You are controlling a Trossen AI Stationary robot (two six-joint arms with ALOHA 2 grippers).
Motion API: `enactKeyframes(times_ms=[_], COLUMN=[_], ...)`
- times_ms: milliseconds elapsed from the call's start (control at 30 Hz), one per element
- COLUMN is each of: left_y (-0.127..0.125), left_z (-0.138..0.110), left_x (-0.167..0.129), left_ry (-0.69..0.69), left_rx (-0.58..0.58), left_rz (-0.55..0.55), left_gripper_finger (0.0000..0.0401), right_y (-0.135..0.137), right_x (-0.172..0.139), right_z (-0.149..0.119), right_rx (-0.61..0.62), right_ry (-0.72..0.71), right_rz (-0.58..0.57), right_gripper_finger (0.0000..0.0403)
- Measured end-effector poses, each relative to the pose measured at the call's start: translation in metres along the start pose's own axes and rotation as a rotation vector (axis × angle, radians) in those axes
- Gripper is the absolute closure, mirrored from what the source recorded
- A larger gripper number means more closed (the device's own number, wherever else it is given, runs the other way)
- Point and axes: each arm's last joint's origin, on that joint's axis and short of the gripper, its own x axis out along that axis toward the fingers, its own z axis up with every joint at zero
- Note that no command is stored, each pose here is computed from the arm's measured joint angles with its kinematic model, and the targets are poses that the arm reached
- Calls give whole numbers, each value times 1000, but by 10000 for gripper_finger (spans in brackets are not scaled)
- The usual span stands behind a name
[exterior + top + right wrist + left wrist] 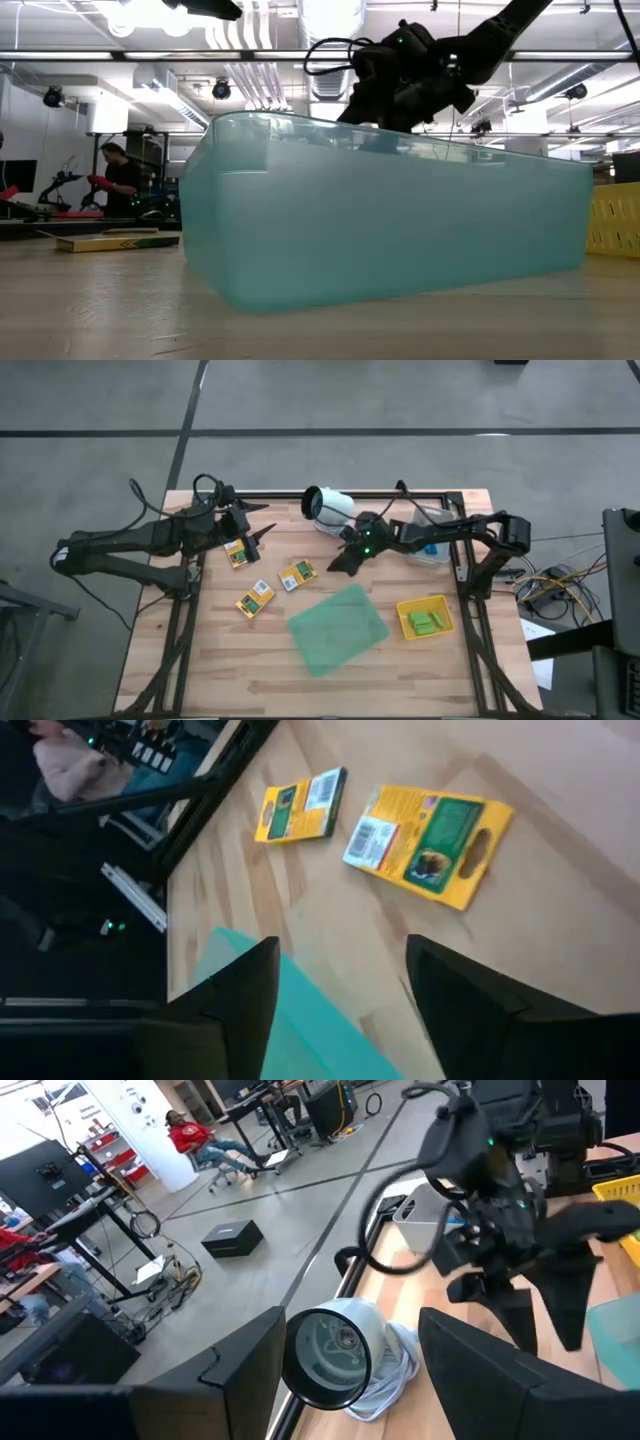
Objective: Pick & Place School Supplies
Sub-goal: Put the yellow crayon box into the green bin
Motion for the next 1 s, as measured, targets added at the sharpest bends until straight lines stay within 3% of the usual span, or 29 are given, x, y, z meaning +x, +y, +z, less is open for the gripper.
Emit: enactKeyframes(times_ms=[367,700,1000], left_y=[0,0,0], left_z=[0,0,0], left_x=[0,0,0], left_ry=[0,1,1], left_rx=[0,1,1], left_rz=[0,0,0], left_gripper_finger=[165,165,165], right_y=[-19,-16,-9], right_x=[22,31,36], right_z=[-2,-8,-13], right_rx=[29,-323,-326], right_ry=[-37,-1,-39], right_rz=[-62,-63,-116], right_gripper_finger=[168,174,172])
